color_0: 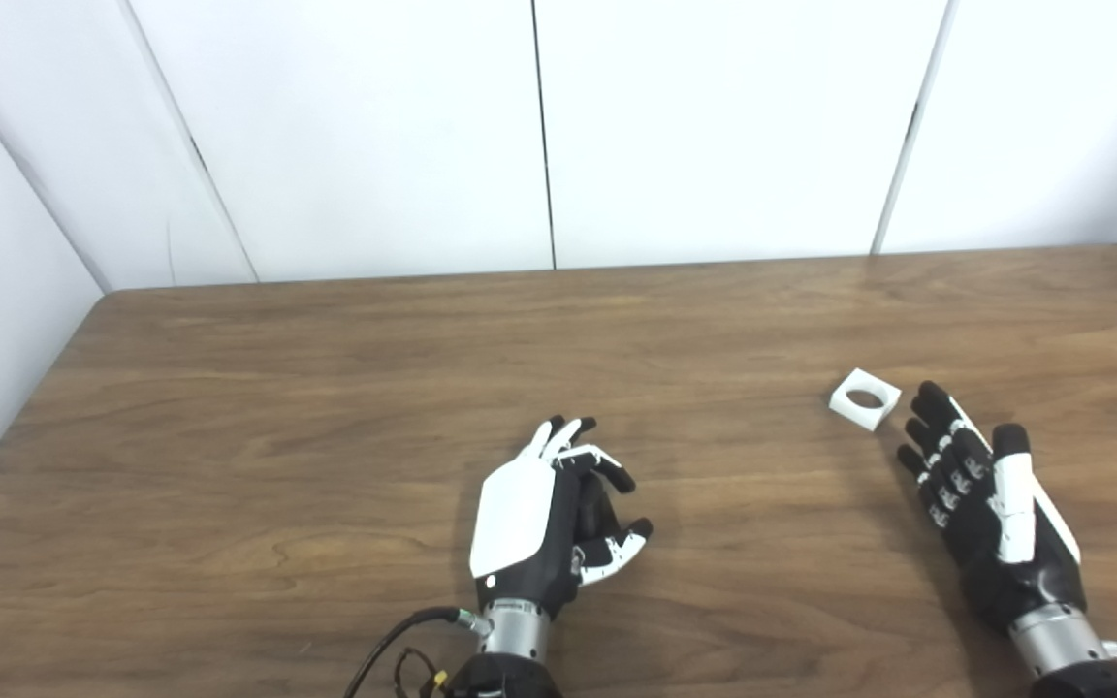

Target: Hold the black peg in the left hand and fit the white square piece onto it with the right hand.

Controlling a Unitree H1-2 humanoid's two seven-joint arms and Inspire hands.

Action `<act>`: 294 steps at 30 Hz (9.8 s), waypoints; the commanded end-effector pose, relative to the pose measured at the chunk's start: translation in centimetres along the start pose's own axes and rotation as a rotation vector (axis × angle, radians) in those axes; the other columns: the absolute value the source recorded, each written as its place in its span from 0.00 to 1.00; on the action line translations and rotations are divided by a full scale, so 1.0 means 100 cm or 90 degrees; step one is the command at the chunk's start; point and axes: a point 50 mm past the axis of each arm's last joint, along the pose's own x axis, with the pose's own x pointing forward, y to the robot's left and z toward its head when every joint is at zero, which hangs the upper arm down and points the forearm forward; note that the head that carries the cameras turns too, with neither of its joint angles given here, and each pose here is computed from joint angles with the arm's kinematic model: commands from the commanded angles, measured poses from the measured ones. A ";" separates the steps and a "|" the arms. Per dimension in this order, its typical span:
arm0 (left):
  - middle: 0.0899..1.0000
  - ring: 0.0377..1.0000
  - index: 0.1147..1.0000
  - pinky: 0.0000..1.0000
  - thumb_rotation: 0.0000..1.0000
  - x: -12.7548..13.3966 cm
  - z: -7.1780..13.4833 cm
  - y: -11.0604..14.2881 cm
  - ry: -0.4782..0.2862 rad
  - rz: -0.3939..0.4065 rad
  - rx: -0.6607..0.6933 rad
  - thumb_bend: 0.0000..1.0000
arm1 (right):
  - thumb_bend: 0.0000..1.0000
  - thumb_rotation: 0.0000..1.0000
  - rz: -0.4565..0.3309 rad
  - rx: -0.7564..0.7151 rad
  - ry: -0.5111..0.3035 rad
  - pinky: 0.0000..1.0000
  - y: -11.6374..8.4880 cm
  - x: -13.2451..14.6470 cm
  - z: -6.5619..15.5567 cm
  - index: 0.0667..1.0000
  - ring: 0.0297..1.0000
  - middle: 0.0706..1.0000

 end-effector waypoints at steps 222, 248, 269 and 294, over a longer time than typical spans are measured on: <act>0.87 0.98 0.42 1.00 0.07 0.012 -0.050 0.043 -0.023 -0.059 0.153 0.52 | 0.92 0.42 -0.022 -0.727 -0.033 0.98 -0.012 0.146 0.074 0.71 0.99 0.94; 0.86 0.98 0.42 1.00 0.08 0.012 -0.050 0.044 -0.021 -0.056 0.150 0.52 | 0.91 0.42 -0.025 -0.749 0.001 0.98 -0.031 0.144 0.061 0.71 0.99 0.93; 0.86 0.98 0.42 1.00 0.07 0.010 -0.047 0.046 -0.022 -0.055 0.153 0.52 | 0.89 0.40 -0.021 -0.759 0.022 1.00 -0.035 0.143 0.048 0.64 1.00 0.92; 0.87 0.98 0.42 1.00 0.08 0.011 -0.045 0.042 -0.020 -0.050 0.145 0.52 | 0.59 0.19 0.007 -0.756 0.002 1.00 -0.024 0.144 0.041 0.47 1.00 0.91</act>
